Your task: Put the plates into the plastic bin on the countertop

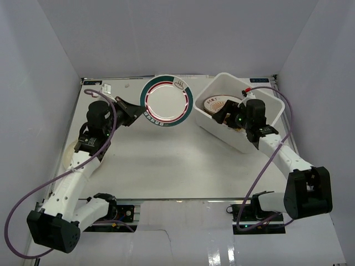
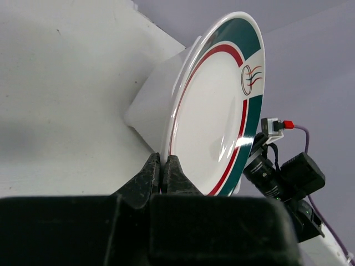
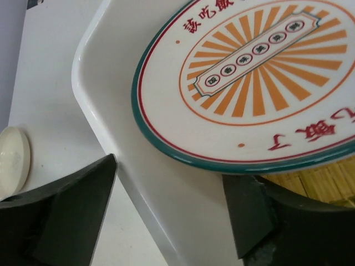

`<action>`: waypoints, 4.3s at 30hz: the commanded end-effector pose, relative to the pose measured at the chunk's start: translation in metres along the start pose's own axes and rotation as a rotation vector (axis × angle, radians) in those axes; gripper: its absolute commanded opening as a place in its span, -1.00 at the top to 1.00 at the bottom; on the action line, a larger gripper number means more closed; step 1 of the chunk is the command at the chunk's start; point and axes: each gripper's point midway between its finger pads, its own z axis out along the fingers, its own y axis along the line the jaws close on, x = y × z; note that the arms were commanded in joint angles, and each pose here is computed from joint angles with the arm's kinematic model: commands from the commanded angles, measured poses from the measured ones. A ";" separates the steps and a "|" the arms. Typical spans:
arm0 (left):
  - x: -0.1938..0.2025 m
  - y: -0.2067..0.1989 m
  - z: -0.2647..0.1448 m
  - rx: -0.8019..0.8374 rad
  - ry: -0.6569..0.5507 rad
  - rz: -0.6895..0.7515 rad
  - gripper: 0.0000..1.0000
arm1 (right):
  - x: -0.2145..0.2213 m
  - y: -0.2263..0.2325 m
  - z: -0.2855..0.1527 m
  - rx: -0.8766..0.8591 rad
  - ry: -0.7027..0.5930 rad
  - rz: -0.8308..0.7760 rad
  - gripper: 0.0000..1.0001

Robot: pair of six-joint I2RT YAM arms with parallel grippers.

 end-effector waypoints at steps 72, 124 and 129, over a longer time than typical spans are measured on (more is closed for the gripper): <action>0.013 -0.011 -0.138 -0.055 -0.164 0.278 -0.96 | 0.325 0.360 0.199 -0.317 0.398 -0.250 -0.40; -0.003 0.289 -0.073 -1.079 -0.013 0.113 -0.56 | 0.210 0.208 -0.078 -0.557 0.128 -0.459 0.04; -0.002 0.310 -0.056 -1.110 0.048 0.139 -0.34 | 0.214 0.205 -0.083 -0.575 0.141 -0.476 0.01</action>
